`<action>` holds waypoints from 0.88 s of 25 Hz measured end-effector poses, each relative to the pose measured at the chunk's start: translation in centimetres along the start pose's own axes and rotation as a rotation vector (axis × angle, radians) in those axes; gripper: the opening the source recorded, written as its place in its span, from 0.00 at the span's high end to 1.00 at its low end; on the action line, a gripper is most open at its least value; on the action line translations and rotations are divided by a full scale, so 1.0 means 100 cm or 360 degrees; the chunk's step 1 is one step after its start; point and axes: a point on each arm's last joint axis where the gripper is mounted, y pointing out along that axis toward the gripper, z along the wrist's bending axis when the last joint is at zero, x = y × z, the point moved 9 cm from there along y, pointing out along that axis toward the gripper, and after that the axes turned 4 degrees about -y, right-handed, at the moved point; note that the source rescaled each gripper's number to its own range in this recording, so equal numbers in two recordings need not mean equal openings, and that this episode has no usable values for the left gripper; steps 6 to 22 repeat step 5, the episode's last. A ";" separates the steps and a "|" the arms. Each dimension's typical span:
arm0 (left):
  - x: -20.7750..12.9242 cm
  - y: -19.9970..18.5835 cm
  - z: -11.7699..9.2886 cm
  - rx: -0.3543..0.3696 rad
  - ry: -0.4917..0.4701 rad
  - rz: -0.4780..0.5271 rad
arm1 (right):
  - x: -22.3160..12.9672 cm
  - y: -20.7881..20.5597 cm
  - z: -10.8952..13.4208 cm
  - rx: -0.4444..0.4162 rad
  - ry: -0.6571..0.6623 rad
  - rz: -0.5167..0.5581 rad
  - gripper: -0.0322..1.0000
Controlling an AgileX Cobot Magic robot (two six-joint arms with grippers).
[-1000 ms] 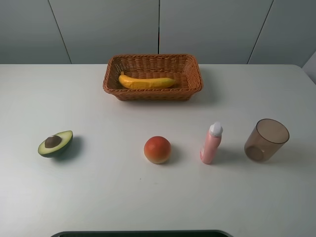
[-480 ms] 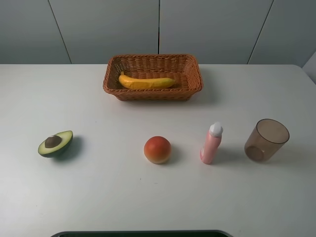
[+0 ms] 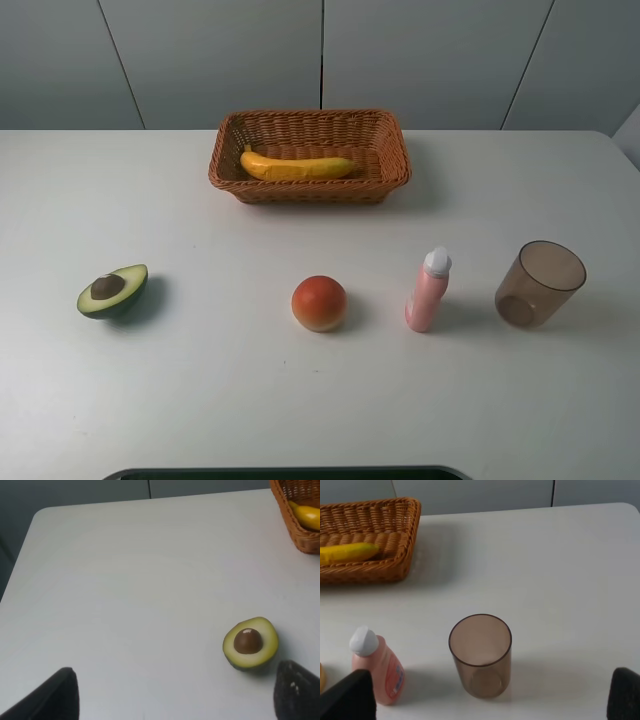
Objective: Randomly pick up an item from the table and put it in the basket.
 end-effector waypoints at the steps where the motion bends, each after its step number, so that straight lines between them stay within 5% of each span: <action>1: 0.000 0.000 0.000 0.0000 0.0000 0.0000 | 0.000 0.000 0.000 0.0000 0.0000 0.0000 0.00; 22: 0.000 0.000 0.000 0.0000 0.0000 0.0000 | 0.000 0.000 0.000 0.0000 0.0000 0.0000 0.00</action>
